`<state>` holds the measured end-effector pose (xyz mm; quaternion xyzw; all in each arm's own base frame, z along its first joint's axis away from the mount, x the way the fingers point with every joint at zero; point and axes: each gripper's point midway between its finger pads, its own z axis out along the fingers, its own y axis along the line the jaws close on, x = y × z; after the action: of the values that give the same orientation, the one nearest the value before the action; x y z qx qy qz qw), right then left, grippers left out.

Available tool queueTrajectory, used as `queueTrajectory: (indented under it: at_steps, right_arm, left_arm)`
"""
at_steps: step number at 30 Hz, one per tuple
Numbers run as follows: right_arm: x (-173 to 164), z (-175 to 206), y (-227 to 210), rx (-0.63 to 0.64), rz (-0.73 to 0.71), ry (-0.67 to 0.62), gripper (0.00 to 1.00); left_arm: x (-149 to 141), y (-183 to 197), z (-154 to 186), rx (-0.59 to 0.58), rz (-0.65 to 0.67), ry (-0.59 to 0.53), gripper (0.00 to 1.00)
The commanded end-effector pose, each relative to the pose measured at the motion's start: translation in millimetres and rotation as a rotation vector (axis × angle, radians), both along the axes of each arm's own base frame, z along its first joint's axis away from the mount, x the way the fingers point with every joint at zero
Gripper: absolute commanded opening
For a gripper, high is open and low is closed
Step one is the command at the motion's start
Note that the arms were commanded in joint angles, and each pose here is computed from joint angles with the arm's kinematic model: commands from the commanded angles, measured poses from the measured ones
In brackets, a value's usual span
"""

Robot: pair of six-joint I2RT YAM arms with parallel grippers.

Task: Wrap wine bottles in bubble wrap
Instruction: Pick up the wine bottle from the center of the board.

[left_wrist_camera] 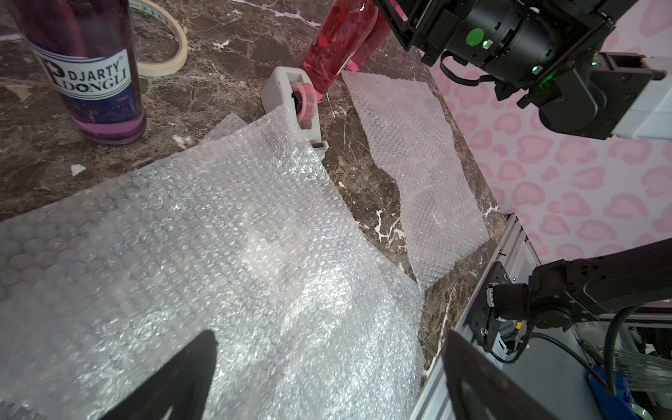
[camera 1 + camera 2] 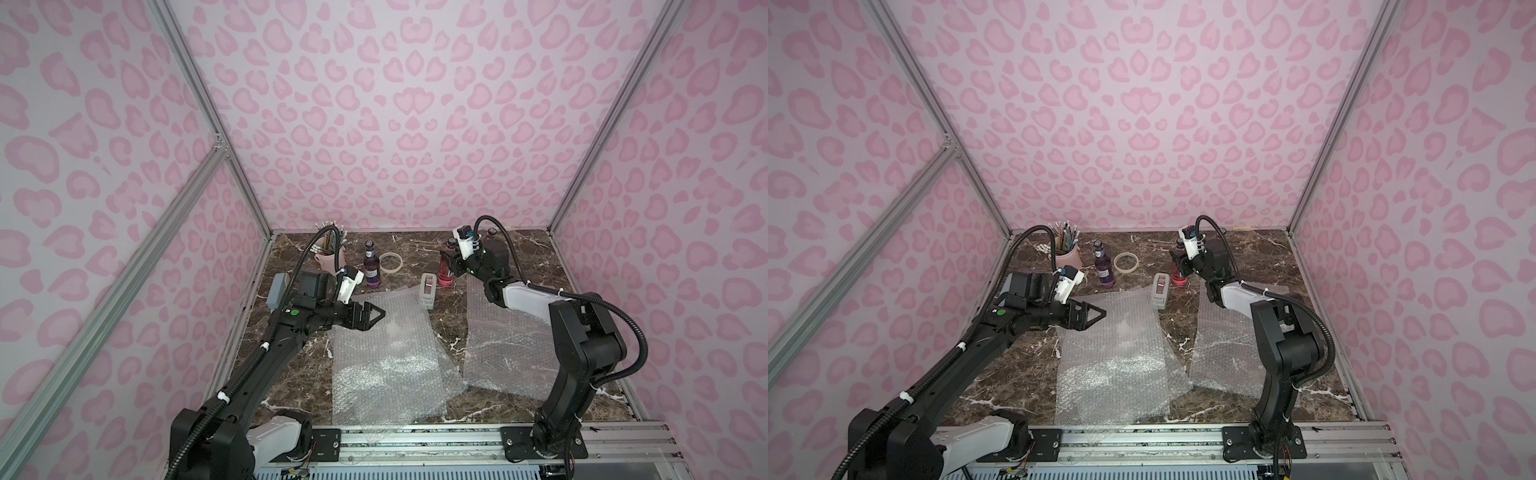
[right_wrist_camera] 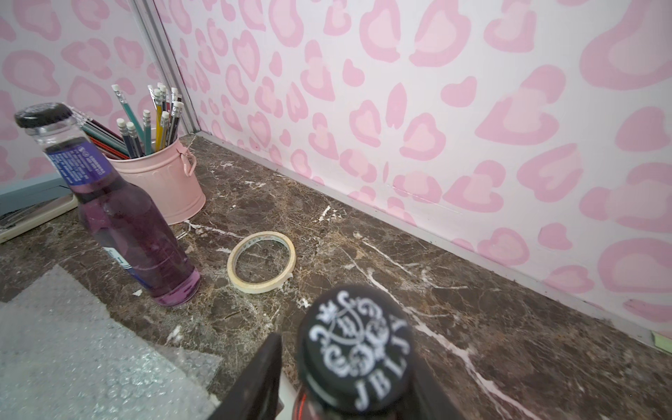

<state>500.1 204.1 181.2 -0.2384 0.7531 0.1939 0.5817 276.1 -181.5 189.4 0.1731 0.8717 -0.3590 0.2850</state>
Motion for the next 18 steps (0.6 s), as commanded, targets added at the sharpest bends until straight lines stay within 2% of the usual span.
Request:
queueTrajectory:
  at_steps: [1, 3, 6, 9, 13, 18]
  right_arm:
    - [4.7, 2.1, 2.3, -0.022, 0.015, -0.032, 0.36]
    - [4.3, 5.0, 3.9, -0.027, 0.026, -0.038, 0.27]
    - [3.3, 9.6, 2.3, -0.035, 0.025, -0.055, 0.21]
    - [0.4, 19.6, 0.4, -0.044, 0.025, -0.086, 0.12]
    - [-14.9, 51.1, -3.4, -0.032, 0.031, -0.15, 0.08]
    - [-56.6, 100.9, -2.1, -0.003, 0.085, -0.238, 0.04]
  left_arm:
    - [4.6, -1.5, 5.9, -0.014, -0.002, -0.031, 0.98]
    - [4.9, -1.3, 4.1, -0.01, 0.001, -0.025, 0.98]
    - [4.7, -0.9, 3.2, -0.008, 0.004, -0.021, 0.98]
    - [4.9, 1.0, 1.4, 0.003, 0.009, -0.016, 0.98]
    - [6.2, 2.8, 1.8, 0.003, 0.02, -0.005, 0.98]
    - [9.1, 8.3, -4.5, 0.022, 0.062, 0.046, 0.98]
